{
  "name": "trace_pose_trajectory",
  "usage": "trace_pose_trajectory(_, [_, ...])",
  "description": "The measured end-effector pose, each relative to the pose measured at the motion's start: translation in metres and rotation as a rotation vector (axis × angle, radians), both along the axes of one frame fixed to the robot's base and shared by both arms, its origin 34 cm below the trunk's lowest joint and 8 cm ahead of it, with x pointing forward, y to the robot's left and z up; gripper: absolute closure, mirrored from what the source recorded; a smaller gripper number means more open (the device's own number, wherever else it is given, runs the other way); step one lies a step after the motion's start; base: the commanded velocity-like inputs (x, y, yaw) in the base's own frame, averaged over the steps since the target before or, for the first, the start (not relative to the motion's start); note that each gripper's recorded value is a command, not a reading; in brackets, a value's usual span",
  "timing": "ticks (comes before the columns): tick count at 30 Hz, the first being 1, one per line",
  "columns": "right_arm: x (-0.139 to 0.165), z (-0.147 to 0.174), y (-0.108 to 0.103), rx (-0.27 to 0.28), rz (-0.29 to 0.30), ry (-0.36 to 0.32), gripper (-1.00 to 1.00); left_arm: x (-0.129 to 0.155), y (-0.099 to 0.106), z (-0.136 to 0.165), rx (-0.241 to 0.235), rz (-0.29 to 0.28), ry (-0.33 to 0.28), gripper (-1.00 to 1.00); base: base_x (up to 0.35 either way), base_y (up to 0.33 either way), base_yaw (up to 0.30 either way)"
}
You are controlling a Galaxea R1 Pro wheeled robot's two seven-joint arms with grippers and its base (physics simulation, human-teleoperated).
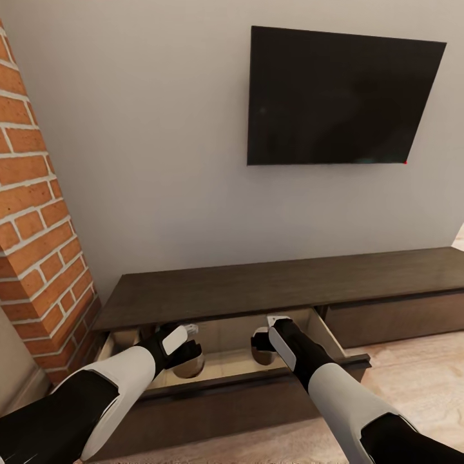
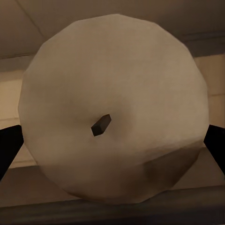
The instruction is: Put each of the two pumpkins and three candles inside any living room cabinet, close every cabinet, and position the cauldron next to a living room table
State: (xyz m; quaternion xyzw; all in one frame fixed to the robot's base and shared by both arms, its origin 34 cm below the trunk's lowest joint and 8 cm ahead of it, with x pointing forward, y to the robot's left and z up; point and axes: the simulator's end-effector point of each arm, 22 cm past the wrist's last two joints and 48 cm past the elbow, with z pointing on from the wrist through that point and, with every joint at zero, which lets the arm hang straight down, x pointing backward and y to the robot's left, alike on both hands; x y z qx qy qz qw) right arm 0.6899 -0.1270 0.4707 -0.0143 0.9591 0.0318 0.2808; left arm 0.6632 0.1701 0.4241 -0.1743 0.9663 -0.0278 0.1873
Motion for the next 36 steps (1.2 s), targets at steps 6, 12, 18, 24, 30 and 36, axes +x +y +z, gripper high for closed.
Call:
trace_pose_trajectory(6, [-0.0003, -0.0019, -0.0002, 0.000, 0.000, -0.001, 1.00, -0.0003, -0.0005, -0.0020, -0.003, 0.000, -0.001, 1.00, 0.000, 0.000, 0.000])
trace_pose_trajectory(12, [-0.0004, -0.0016, 0.0002, 0.001, 0.000, -0.002, 1.00, -0.0004, 0.0008, -0.0020, -0.002, 0.004, -0.001, 1.00, 0.100, 0.000, 0.000])
trace_pose_trajectory(18, [-0.0005, -0.0020, 0.0003, 0.001, 0.000, -0.001, 1.00, -0.0007, 0.0002, -0.0023, -0.001, 0.003, 0.000, 1.00, 0.028, 0.000, 0.000])
trace_pose_trajectory(24, [-0.0006, -0.0017, 0.0004, 0.001, 0.000, -0.001, 1.00, -0.0009, -0.0010, -0.0019, -0.001, -0.001, 0.000, 1.00, 0.112, 0.000, 0.000])
trace_pose_trajectory(30, [-0.0005, -0.0019, 0.0004, 0.000, 0.001, -0.001, 1.00, -0.0013, -0.0009, -0.0025, 0.000, -0.001, 0.002, 1.00, 0.049, 0.000, 0.000])
trace_pose_trajectory(36, [-0.0030, -0.0110, 0.0007, 0.000, 0.002, -0.001, 1.00, -0.0037, -0.0006, -0.0115, 0.002, -0.001, 0.003, 1.00, 0.002, 0.000, 0.000])
